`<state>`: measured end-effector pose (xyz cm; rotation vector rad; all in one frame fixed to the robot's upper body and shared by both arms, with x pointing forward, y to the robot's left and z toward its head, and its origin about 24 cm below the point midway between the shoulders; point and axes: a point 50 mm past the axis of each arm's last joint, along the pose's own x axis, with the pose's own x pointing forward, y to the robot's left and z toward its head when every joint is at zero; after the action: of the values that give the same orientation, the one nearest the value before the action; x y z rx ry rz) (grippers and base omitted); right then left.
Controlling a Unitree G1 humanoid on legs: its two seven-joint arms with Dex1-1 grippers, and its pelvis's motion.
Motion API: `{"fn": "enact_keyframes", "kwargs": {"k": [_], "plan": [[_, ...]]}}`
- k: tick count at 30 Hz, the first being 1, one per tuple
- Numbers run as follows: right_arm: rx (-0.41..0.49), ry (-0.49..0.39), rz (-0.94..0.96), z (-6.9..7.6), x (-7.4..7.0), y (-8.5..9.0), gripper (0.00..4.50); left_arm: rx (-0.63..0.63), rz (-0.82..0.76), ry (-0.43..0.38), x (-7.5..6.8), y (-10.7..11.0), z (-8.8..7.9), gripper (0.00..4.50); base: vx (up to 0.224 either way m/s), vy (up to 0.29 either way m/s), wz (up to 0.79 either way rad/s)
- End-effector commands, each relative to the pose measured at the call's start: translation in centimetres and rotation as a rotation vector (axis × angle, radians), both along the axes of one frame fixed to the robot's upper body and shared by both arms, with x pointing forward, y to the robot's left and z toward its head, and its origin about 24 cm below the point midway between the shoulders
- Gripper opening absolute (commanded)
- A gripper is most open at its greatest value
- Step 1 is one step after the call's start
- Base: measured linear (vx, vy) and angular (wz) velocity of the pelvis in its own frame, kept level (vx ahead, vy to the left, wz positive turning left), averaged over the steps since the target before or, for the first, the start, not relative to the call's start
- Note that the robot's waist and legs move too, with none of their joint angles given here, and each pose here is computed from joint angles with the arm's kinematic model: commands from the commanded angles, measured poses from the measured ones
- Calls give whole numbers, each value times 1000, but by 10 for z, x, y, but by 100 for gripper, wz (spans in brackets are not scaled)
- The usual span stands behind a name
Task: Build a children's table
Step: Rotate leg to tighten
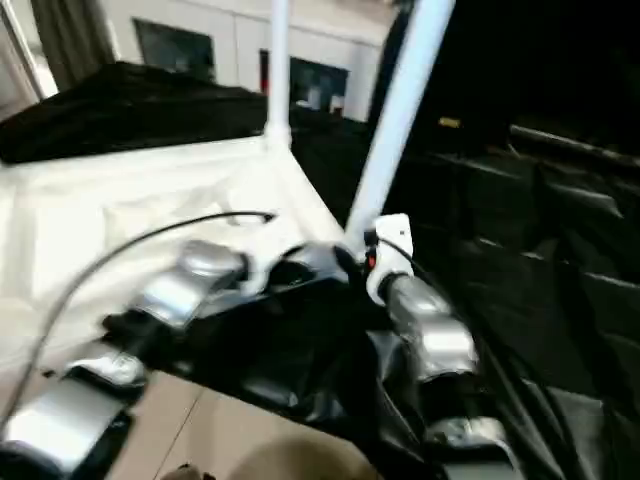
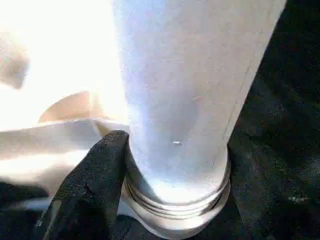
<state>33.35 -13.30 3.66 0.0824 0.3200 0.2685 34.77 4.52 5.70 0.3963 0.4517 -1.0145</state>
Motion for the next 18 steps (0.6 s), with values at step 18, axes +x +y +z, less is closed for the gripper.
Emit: {"fn": "enact_keyframes", "kwargs": {"k": [18], "plan": [[-79, -65, 435, 21, -13, -12, 401, -24, -178, -2, -2, 5, 7, 0, 0, 0, 0]]}}
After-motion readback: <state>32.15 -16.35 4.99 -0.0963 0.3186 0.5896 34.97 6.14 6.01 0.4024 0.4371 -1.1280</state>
